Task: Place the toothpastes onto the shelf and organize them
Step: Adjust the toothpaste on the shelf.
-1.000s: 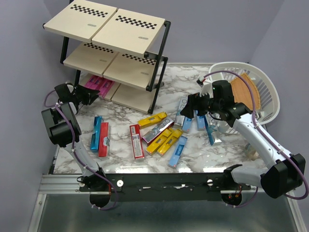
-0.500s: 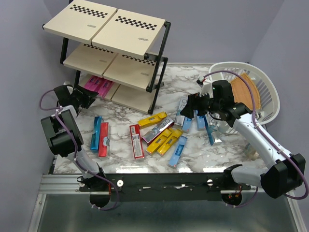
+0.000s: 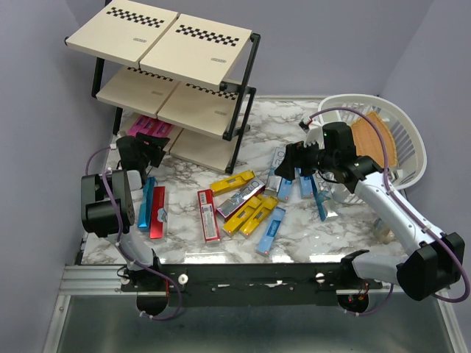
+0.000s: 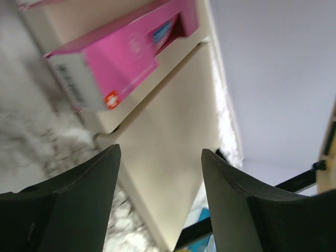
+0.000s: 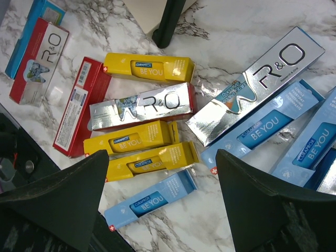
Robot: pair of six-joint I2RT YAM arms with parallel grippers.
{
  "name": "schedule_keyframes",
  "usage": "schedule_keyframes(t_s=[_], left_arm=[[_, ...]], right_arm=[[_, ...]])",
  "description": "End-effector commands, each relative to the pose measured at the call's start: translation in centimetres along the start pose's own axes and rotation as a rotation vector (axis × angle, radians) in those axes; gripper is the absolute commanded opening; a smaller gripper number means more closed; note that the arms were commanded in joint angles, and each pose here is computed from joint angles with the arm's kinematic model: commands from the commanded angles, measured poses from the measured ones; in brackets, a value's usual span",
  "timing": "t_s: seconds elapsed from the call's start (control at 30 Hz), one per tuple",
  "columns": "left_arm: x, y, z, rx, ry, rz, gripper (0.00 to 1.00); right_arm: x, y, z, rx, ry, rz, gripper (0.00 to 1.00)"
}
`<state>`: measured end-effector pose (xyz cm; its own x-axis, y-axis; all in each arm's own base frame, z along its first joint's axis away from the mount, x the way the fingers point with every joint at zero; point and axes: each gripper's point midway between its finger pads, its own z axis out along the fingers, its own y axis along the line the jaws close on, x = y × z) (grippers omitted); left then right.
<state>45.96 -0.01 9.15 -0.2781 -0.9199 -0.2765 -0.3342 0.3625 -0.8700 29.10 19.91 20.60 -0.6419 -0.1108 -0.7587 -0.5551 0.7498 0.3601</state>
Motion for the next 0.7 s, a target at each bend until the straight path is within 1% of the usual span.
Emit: schedule_keyframes(t_s=[0.0,0.07,0.1,0.23,0.37,0.57,0.67], left_arm=[[-4.2,-5.1,0.3,0.153,-0.229,-0.06,0.72],[-4.5,-5.7,0.6,0.181,-0.247,-0.079,0.72],[-4.3,-5.2,1.2,0.171,-0.242,-0.089,0.72],[-3.8,-5.3,2.3,0.188,-0.253,-0.129,0.72],[-2.9,-5.1,3.2,0.18,-0.252,-0.138,0.72],[-2.3,-5.1,4.1,0.187,-0.28,-0.151,0.72],[-2.8,-4.4,4.8,0.164,-0.308,-0.155,0.72]], right_arm=[[-0.4,-0.3,-0.2,0.014,-0.011,-0.022,0.91],[-0.5,-0.3,-0.2,0.014,-0.011,-0.026,0.91],[-0.4,-0.4,-0.2,0.016,-0.009,-0.024,0.91],[-0.5,-0.5,-0.1,0.023,-0.008,-0.027,0.91],[-0.5,-0.7,-0.1,0.032,-0.004,-0.027,0.91],[-0.3,-1.0,0.1,0.047,0.005,-0.032,0.91],[-0.4,-1.2,0.1,0.057,0.006,-0.032,0.91]])
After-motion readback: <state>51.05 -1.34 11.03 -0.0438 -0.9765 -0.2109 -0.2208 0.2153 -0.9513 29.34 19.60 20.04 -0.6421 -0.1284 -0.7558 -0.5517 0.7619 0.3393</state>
